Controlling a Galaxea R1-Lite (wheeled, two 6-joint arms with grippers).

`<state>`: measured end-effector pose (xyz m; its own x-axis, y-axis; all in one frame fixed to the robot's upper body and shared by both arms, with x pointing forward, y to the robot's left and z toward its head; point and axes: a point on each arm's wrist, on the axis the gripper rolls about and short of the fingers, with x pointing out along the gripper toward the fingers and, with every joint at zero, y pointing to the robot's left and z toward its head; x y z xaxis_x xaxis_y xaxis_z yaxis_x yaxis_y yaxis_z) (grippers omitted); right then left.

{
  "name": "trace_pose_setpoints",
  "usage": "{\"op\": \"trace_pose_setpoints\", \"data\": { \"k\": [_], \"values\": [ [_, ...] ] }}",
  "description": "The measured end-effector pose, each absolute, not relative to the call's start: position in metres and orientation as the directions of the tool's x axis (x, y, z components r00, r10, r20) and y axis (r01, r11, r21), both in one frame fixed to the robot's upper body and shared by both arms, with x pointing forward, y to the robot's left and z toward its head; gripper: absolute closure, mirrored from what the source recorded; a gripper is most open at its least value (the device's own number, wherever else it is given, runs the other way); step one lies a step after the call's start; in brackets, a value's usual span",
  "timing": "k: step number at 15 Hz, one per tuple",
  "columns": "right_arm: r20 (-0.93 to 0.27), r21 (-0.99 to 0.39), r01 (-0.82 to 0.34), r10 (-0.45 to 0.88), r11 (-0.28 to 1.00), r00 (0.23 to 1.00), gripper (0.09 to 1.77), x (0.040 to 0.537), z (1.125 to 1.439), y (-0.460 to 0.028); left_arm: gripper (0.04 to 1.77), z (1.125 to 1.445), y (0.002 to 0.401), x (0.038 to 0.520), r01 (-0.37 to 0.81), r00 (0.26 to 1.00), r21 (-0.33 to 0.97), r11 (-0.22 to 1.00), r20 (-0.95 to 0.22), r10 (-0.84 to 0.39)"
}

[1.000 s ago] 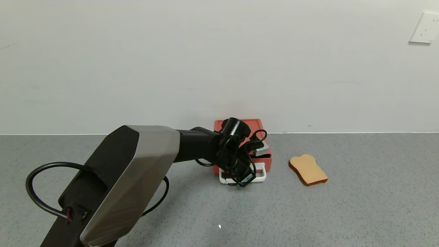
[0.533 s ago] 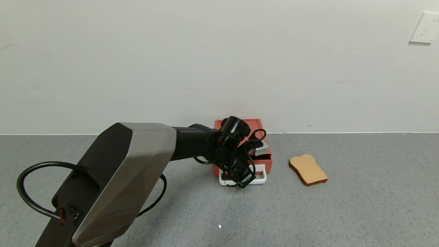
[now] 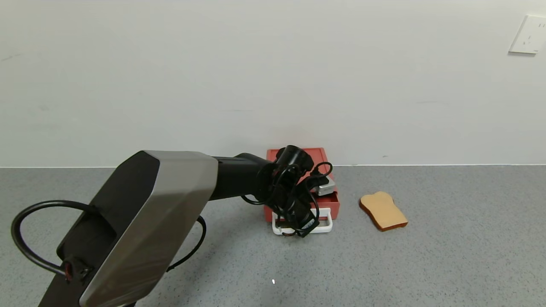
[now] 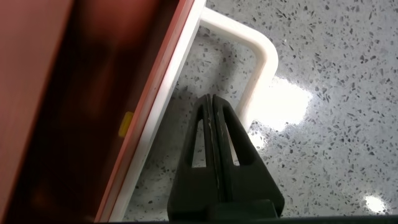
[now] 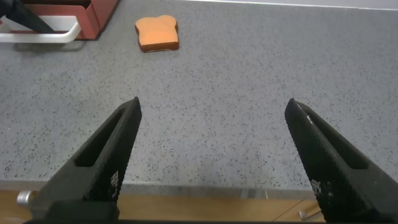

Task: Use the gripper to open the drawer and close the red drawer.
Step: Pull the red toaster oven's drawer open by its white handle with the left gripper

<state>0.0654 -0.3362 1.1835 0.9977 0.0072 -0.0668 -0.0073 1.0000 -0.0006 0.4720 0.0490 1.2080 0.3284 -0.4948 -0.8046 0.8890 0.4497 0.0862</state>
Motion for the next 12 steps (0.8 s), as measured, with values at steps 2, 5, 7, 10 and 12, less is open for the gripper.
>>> {"op": "trace_pose_setpoints", "data": {
  "k": [2, 5, 7, 10, 12],
  "values": [
    [-0.067, -0.001, -0.007, 0.007, 1.000, 0.998, 0.16, 0.065, 1.184, -0.336, 1.70, 1.207, 0.049, 0.469, 0.891, 0.321, 0.082, 0.446, -0.809, -0.492],
    [-0.067, -0.001, -0.007, 0.007, 1.000, 0.998, 0.16, 0.065, 1.184, -0.336, 1.70, 1.207, 0.048, 0.461, 0.896, 0.306, 0.076, 0.438, -0.820, -0.483],
    [-0.067, -0.001, -0.007, 0.007, 1.000, 0.998, 0.16, 0.065, 1.184, -0.336, 1.70, 1.205, 0.048, 0.455, 0.899, 0.292, 0.071, 0.432, -0.831, -0.474],
    [-0.067, -0.001, -0.007, 0.007, 1.000, 0.998, 0.16, 0.065, 1.183, -0.336, 1.70, 1.206, 0.047, 0.446, 0.903, 0.275, 0.059, 0.425, -0.840, -0.469],
    [-0.067, -0.001, -0.007, 0.007, 1.000, 0.998, 0.16, 0.065, 1.183, -0.336, 1.70, 1.206, 0.046, 0.441, 0.904, 0.267, 0.052, 0.424, -0.844, -0.466]
  ]
}}
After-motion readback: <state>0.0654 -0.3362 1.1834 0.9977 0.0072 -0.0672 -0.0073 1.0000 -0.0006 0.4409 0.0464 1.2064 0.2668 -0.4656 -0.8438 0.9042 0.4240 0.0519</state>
